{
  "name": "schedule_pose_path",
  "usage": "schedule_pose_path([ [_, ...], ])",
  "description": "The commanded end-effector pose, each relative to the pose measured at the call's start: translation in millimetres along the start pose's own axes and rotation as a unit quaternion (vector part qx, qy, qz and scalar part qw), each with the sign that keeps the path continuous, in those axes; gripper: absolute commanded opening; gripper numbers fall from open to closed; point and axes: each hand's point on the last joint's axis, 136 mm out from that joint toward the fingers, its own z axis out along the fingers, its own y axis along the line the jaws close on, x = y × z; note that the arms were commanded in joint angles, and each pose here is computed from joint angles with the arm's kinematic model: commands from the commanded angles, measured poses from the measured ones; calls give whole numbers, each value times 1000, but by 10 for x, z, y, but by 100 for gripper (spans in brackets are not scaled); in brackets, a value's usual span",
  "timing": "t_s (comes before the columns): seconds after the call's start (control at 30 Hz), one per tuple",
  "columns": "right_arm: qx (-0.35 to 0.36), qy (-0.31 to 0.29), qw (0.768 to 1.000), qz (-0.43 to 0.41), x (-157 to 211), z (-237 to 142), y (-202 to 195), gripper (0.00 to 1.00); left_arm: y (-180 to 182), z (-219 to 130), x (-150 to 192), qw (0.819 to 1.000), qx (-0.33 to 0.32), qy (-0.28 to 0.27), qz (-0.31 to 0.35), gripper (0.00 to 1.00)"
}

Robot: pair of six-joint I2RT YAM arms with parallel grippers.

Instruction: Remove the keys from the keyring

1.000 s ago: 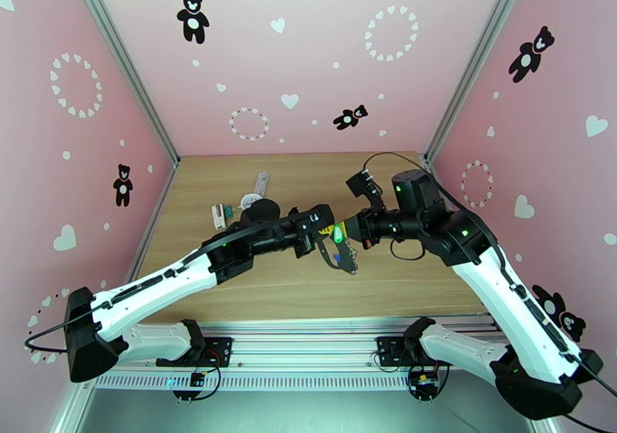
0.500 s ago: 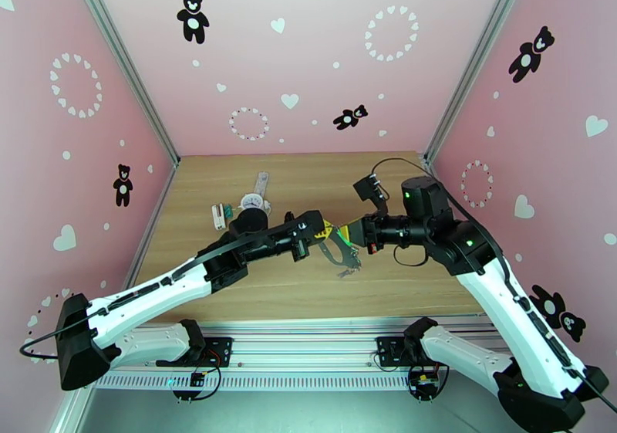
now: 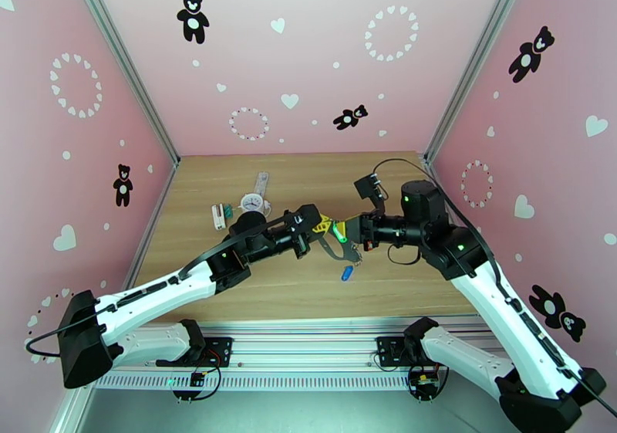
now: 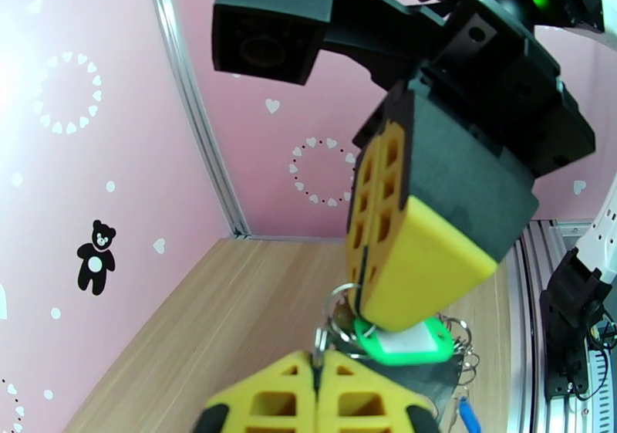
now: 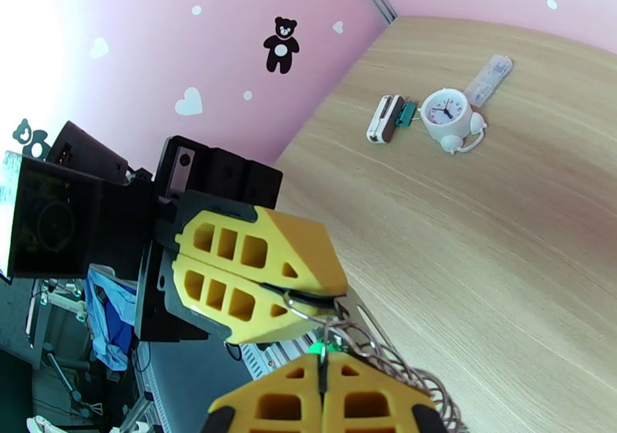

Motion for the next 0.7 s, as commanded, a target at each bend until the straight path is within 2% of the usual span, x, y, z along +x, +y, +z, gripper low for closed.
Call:
schedule_pose_path([
  [0.0, -14, 4, 1000, 0, 49, -7, 42, 0, 214, -9, -266, 998, -48, -51, -4, 0],
  [0.13, 12, -16, 999, -29, 46, -108, 16, 0, 241, 11, -201, 998, -57, -39, -2, 0],
  [0.4, 21, -21, 998, -63, 73, -133, -9, 0, 342, -3, -141, 995, -96, -28, 9, 0],
  [0.67, 39, -43, 988, -146, 80, -188, -50, 0, 353, 20, -140, 994, -104, -26, 9, 0],
])
